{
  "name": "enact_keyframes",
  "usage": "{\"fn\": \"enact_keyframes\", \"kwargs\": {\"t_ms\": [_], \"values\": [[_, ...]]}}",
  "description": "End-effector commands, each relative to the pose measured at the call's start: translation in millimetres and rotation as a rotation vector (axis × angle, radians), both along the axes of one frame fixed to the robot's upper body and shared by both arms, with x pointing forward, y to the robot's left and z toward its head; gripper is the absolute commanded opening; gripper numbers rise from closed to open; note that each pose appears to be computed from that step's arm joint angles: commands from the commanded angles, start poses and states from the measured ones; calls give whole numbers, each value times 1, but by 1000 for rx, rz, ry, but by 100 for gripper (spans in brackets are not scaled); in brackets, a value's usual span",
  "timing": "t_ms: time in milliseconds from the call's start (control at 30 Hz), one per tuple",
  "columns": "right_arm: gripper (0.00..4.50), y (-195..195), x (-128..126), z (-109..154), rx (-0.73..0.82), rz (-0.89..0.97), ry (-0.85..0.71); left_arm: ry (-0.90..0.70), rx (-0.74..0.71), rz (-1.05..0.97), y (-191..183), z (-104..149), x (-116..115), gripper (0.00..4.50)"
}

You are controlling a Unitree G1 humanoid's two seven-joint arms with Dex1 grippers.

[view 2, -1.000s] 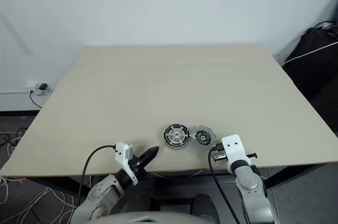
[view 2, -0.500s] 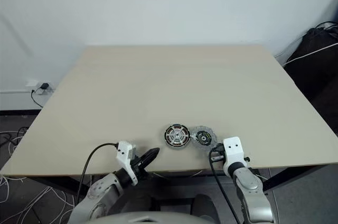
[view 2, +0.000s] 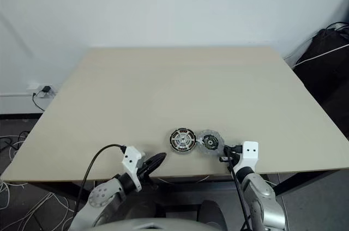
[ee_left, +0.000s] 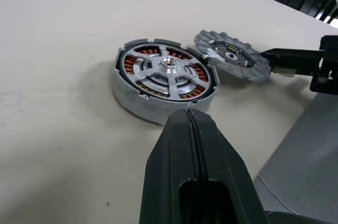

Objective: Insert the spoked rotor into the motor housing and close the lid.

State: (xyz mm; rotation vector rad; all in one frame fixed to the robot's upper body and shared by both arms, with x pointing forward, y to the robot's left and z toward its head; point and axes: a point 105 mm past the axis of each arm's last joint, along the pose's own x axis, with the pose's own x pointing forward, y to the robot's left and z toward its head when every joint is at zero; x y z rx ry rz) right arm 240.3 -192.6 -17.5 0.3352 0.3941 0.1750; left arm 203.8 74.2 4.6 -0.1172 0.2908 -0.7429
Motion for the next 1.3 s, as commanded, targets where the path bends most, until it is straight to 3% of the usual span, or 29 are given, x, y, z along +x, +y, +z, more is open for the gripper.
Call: {"fn": "enact_keyframes", "kwargs": {"t_ms": [33, 600, 1033, 1300], "values": [[1, 11, 6, 27, 88, 61, -94, -45, -26, -13, -4, 13, 2, 0], [1, 69, 8, 71, 242, 346, -176, -17, -34, -1, 2, -1, 2, 0], [1, 105, 22, 47, 205, 463, -95, -28, -41, 10, 2, -1, 3, 0], [1, 98, 28, 61, 132, 434, -191, -39, -54, 16, -4, 18, 4, 0]]}}
